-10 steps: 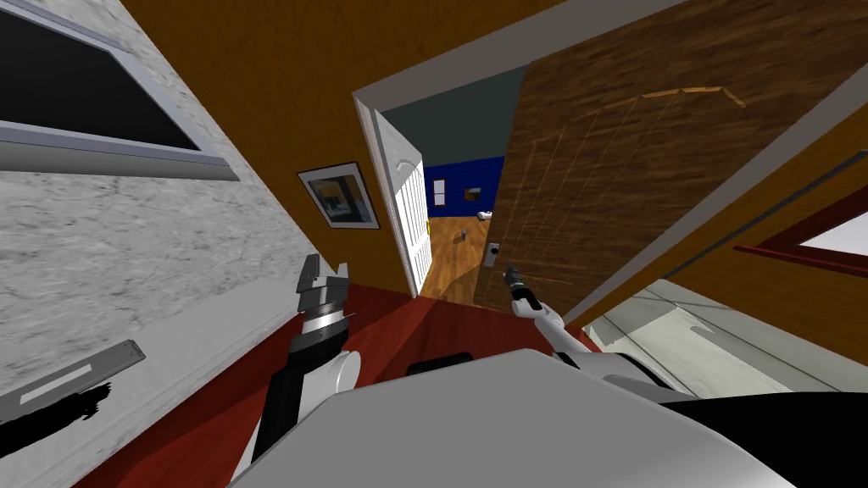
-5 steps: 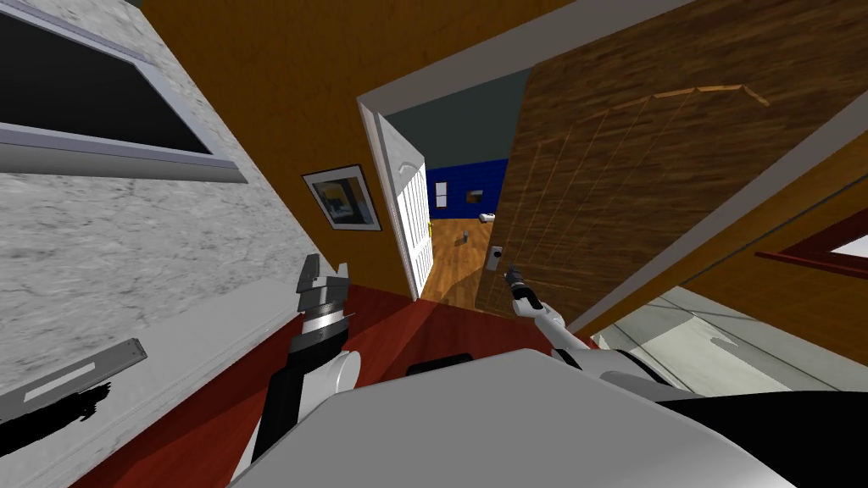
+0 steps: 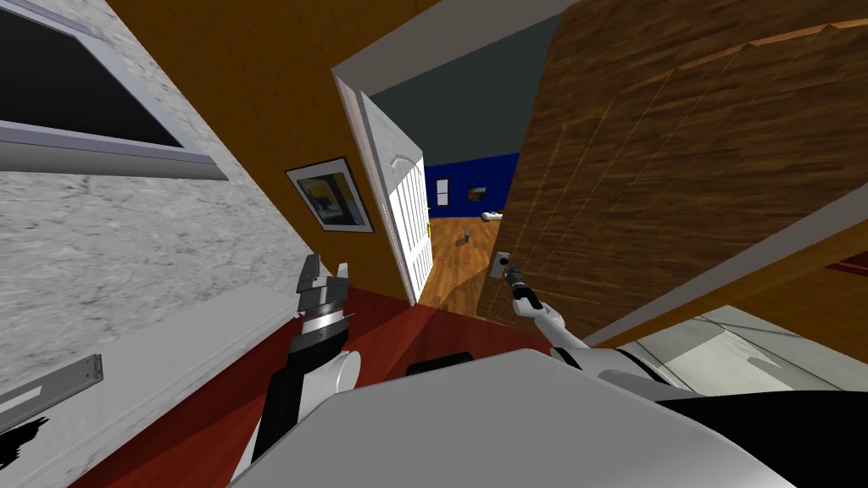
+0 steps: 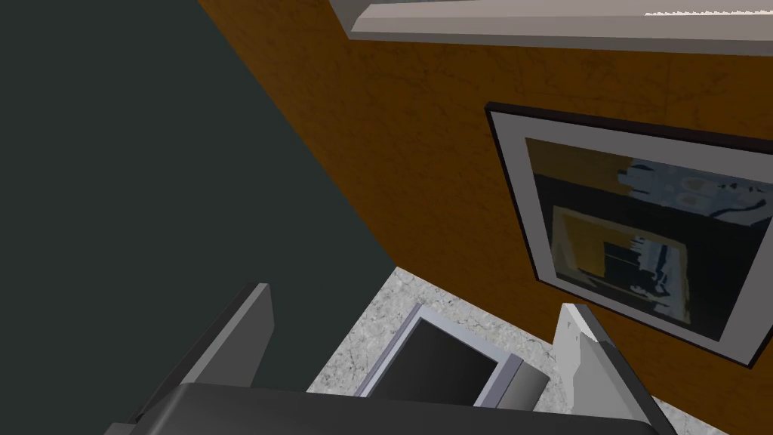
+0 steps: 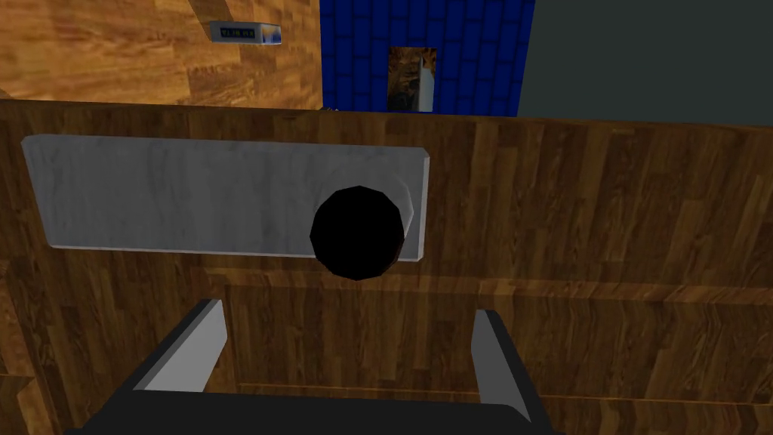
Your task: Push the door open
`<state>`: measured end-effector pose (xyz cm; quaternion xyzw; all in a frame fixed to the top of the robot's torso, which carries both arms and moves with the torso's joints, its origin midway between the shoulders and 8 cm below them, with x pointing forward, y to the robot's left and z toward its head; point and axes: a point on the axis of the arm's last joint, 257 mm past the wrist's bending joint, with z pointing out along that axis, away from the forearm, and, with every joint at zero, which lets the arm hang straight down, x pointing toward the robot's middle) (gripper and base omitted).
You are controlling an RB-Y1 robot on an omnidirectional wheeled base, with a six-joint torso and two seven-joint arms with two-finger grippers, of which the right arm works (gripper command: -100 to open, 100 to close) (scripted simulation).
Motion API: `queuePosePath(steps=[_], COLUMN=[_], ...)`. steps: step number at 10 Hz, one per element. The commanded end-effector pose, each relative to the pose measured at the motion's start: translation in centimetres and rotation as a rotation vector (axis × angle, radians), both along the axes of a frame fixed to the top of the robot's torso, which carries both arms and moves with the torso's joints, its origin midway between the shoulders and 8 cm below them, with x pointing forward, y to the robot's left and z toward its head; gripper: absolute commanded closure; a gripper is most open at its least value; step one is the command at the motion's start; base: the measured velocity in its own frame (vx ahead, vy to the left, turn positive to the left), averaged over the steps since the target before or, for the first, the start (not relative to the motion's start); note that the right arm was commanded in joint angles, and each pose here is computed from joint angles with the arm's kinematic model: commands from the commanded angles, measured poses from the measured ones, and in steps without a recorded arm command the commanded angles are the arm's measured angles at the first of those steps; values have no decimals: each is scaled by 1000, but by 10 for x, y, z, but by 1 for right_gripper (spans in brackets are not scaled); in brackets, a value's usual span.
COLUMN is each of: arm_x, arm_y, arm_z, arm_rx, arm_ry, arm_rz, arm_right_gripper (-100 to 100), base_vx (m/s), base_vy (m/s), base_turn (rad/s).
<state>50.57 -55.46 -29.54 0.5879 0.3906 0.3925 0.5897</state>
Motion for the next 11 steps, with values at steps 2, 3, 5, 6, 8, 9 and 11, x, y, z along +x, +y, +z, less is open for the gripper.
queuePosePath(steps=[2,3,5,6,8,9,11], arm_x=[-1,-1,-1,-1,-1,-1,-1], arm_y=[-2,-3,-4,-4,-4,-4,-4], arm_z=[-1,-1,-1,-1,-1,-1,-1], arm_rx=[0,0,0,0,0,0,0], arm_ry=[0,0,1,0,0,0,0], arm_rz=[-8,-10,-13,-12,-12,-12,-12], arm_right_gripper=[-100,-100,-100,-100,100,100,100], base_vx=[195,169,170,65,-17,-22,-6], base_vy=[-107,-86,-81,-35,10,11,2], base_turn=[30,26,14,9,-5,4,0])
